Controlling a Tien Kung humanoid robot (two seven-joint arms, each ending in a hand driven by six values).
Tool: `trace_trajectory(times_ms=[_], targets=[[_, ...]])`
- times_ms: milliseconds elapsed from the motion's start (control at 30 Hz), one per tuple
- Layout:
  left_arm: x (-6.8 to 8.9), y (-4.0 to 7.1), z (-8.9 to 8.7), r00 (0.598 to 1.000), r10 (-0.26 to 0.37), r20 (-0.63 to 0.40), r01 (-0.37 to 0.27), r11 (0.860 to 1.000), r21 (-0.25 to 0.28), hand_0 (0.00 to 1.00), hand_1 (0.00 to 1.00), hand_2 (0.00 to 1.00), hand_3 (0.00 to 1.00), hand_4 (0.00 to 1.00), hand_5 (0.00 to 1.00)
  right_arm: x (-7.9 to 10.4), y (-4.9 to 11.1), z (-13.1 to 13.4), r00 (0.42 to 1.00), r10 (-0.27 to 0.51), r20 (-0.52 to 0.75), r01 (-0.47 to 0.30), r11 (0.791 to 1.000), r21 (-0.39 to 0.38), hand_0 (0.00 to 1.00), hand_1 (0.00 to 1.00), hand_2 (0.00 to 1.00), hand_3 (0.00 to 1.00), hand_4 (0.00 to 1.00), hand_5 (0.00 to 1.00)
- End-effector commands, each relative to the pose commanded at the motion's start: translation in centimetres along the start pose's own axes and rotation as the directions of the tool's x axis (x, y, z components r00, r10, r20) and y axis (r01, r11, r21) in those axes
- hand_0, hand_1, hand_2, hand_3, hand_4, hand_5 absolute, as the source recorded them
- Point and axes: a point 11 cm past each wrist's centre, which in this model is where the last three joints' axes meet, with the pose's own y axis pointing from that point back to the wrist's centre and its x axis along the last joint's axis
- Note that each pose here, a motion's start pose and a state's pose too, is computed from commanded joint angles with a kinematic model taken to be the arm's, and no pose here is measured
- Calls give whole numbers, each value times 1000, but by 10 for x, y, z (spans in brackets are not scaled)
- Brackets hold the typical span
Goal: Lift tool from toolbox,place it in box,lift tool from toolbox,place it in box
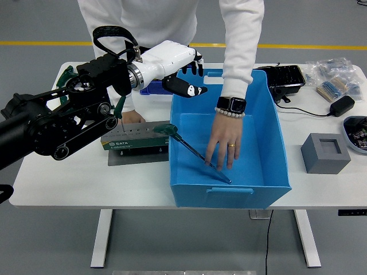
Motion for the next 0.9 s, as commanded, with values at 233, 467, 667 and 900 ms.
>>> trace_trajectory(times_ms=[233,467,667,900], targets=[[-16,19,-49,998,-33,-46,40,988,152,381,477,577,572,767,812,-1,0,2,1000,-1,-1,1,1000,-4,679,639,715,560,795,721],[-30,35,-81,995,-95,-28,99,949,298,374,476,580,650,777,884,-1,0,1,1000,-3,7,3,1000,-1,679,639,715,558,793,720],[-27,49,-105,997,-76,26,59,906,420,364,458,572,697,809,953,-2,0,1,1000,-5,11,5,1000,2,679,641,715,557,793,720],[-32,60,-119,994,-100,35,69,866,495,335,384,525,704,866,974,-1,0,2,1000,-5,10,5,1000,-1,678,640,715,558,790,718]])
